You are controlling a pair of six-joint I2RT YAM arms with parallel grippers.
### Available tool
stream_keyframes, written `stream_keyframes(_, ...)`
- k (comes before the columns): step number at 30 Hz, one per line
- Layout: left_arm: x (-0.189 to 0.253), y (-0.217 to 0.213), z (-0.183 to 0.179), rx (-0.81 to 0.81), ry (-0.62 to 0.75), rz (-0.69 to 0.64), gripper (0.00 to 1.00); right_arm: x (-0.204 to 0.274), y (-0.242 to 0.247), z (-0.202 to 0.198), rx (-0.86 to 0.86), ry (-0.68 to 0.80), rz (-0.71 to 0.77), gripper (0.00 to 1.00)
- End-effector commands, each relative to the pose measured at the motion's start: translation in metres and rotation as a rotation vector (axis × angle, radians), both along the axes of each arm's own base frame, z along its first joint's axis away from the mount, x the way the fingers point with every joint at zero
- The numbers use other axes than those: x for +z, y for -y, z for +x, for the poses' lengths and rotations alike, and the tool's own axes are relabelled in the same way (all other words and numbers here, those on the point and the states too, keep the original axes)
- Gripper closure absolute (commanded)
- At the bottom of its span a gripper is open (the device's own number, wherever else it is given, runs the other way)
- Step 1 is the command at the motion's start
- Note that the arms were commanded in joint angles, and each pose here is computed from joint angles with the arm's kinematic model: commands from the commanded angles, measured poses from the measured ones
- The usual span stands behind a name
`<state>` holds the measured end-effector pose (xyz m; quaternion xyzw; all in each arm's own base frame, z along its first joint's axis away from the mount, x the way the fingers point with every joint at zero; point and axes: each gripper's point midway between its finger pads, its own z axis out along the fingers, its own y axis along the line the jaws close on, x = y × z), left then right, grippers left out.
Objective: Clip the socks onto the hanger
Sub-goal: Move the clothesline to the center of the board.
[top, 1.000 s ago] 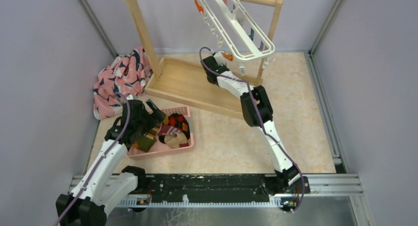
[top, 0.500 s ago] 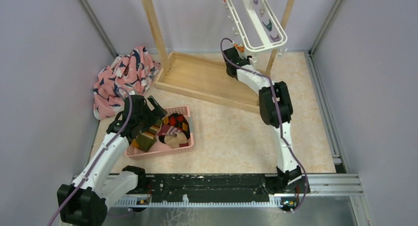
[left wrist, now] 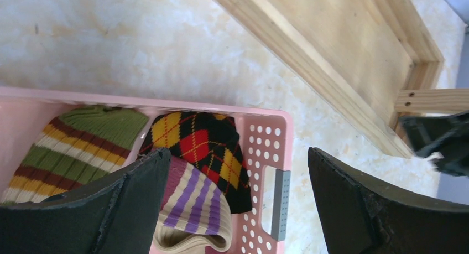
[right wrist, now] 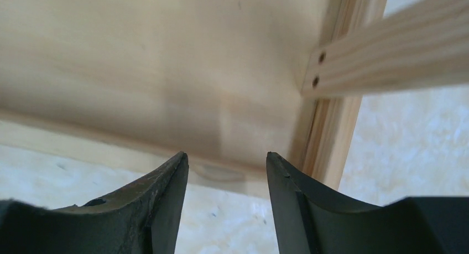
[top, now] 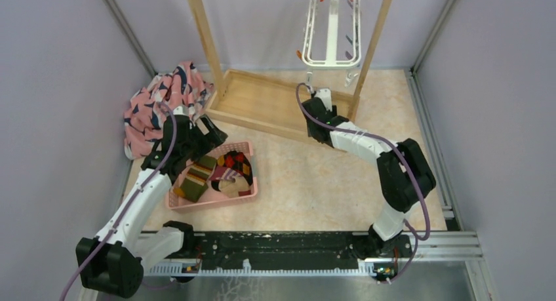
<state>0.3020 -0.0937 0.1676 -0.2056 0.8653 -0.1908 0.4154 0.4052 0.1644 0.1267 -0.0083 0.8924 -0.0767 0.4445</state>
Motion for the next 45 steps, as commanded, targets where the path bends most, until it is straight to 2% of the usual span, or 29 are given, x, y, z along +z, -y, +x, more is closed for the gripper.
stream_keyframes(1, 0.038, 0.018, 0.01, -0.096, 0.122, -0.043, 0.01, -0.011, 0.007, -0.017, 0.005, -0.032, 0.022, 0.48)
stream_keyframes(5, 0.035, 0.015, 0.009, -0.084, 0.107, -0.03, 0.01, -0.002, -0.009, -0.043, 0.141, -0.006, 0.088, 0.47)
stream_keyframes(7, 0.035, 0.013, 0.006, -0.084, 0.11, -0.019, 0.01, 0.005, -0.009, -0.06, 0.179, 0.015, 0.058, 0.46)
stream_keyframes(11, 0.044, 0.009, 0.0, -0.09, 0.186, -0.006, 0.01, 0.041, -0.016, -0.097, 0.283, 0.103, 0.076, 0.46)
stream_keyframes(14, 0.052, 0.009, -0.002, -0.106, 0.243, -0.005, 0.01, 0.093, -0.029, -0.121, 0.421, 0.214, 0.229, 0.46)
stream_keyframes(16, 0.056, 0.011, -0.003, -0.117, 0.255, -0.011, 0.01, 0.144, -0.031, -0.139, 0.51, 0.331, 0.327, 0.46)
stream_keyframes(19, 0.055, 0.012, -0.004, -0.117, 0.251, -0.021, 0.01, 0.204, -0.023, -0.155, 0.555, 0.466, 0.383, 0.43)
stream_keyframes(26, 0.06, 0.009, -0.009, -0.102, 0.28, -0.031, 0.03, 0.32, -0.009, -0.151, 0.542, 0.694, 0.358, 0.42)
stream_keyframes(31, 0.061, 0.004, -0.016, -0.085, 0.282, -0.019, 0.03, 0.399, -0.011, -0.149, 0.542, 0.86, 0.406, 0.42)
stream_keyframes(35, 0.064, 0.001, -0.019, -0.08, 0.287, -0.009, 0.03, 0.448, -0.002, -0.133, 0.463, 0.97, 0.328, 0.42)
stream_keyframes(38, 0.068, 0.0, -0.023, -0.082, 0.291, -0.005, 0.02, 0.46, 0.007, -0.108, 0.34, 1.026, 0.241, 0.49)
stream_keyframes(41, 0.07, -0.009, -0.024, -0.047, 0.305, 0.022, 0.02, 0.462, 0.007, -0.083, 0.252, 1.054, 0.175, 0.64)
stream_keyframes(45, 0.067, -0.011, -0.027, -0.041, 0.295, 0.033, 0.02, 0.472, 0.007, -0.056, 0.188, 1.086, 0.152, 0.92)
